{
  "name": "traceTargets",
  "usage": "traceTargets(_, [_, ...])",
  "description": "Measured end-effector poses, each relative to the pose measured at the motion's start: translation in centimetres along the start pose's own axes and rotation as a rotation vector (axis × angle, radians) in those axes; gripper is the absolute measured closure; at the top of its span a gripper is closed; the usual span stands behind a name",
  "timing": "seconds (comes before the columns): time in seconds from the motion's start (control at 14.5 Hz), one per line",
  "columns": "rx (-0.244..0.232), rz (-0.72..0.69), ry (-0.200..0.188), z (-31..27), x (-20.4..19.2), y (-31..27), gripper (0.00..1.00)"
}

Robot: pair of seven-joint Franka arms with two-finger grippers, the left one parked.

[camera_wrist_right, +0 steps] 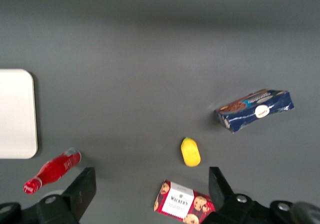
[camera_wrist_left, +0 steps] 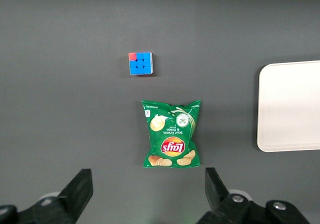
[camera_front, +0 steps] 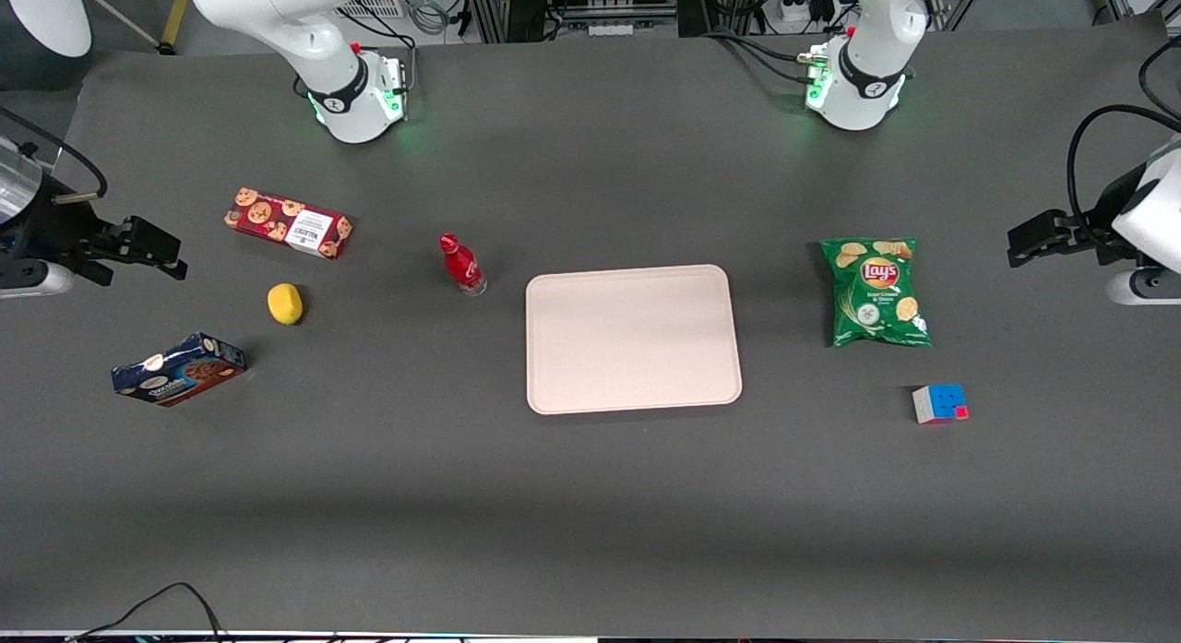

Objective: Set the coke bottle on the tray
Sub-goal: 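Move the open right gripper down over the red Coca-Cola bottle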

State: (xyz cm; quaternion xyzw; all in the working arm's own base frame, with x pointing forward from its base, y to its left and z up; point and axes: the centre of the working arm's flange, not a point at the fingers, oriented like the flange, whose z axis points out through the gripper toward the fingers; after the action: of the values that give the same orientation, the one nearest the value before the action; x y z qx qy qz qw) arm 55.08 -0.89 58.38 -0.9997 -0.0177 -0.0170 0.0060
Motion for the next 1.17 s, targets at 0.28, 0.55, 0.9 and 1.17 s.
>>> traceTargets(0.28, [0.001,-0.045,-0.057,1.3,-0.5,-3.3,0.00])
traceTargets(0.55, [-0.007,-0.059,-0.093,4.7,-2.2,-9.3,0.00])
traceTargets(0.9, [0.000,-0.023,-0.029,11.0,-9.0,-16.0,0.00])
traceTargets(1.17, [-0.009,-0.013,0.026,16.0,-13.1,-22.3,0.00])
